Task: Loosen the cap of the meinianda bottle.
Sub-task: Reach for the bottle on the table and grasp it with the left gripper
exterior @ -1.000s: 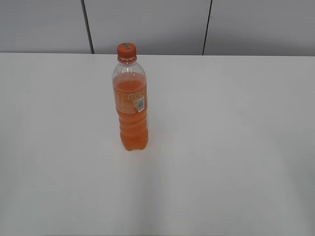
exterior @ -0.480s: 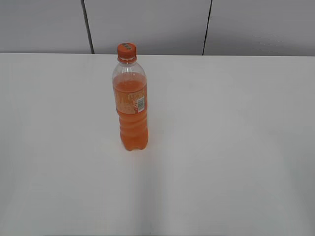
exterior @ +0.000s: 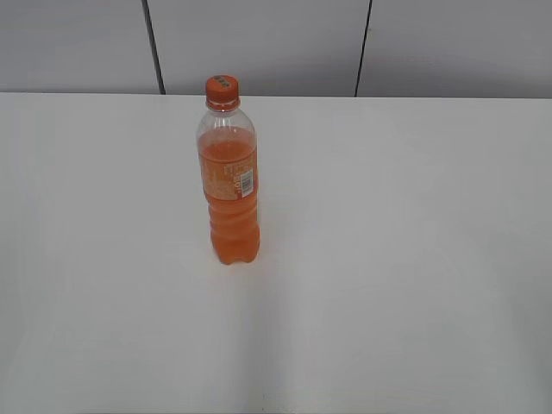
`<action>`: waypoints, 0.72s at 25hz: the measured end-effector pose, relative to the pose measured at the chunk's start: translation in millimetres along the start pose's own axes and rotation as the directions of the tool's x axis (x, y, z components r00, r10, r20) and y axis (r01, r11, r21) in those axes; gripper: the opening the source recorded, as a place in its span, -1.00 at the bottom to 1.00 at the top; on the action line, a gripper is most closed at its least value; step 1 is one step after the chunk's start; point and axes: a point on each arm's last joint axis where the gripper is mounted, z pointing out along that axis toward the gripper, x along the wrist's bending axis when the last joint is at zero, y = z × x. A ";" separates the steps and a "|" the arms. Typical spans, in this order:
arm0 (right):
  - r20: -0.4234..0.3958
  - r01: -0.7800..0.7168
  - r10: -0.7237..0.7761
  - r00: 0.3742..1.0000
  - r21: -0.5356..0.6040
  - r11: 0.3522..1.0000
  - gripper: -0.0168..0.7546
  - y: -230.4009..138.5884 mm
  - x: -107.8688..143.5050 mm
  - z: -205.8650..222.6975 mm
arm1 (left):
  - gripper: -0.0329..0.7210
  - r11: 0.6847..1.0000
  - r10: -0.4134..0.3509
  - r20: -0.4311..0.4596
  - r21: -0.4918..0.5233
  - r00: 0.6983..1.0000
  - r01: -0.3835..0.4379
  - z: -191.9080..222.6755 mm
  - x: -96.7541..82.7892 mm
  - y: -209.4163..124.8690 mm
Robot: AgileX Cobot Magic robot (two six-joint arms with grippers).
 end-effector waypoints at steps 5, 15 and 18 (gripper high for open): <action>0.000 0.000 0.000 1.000 0.000 1.000 0.51 0.0 0.0 0.0 | -0.28 1.000 0.000 0.000 0.000 1.000 0.000 0.0 0.0 0.0; 0.000 0.000 0.000 1.000 0.000 1.000 0.51 0.0 0.0 0.0 | -0.27 1.000 0.000 0.000 0.000 1.000 0.000 0.0 0.0 0.0; 0.000 0.000 0.000 1.000 0.000 1.000 0.51 0.0 0.0 0.0 | -0.16 1.000 0.000 0.000 0.000 1.000 0.000 0.0 0.0 0.0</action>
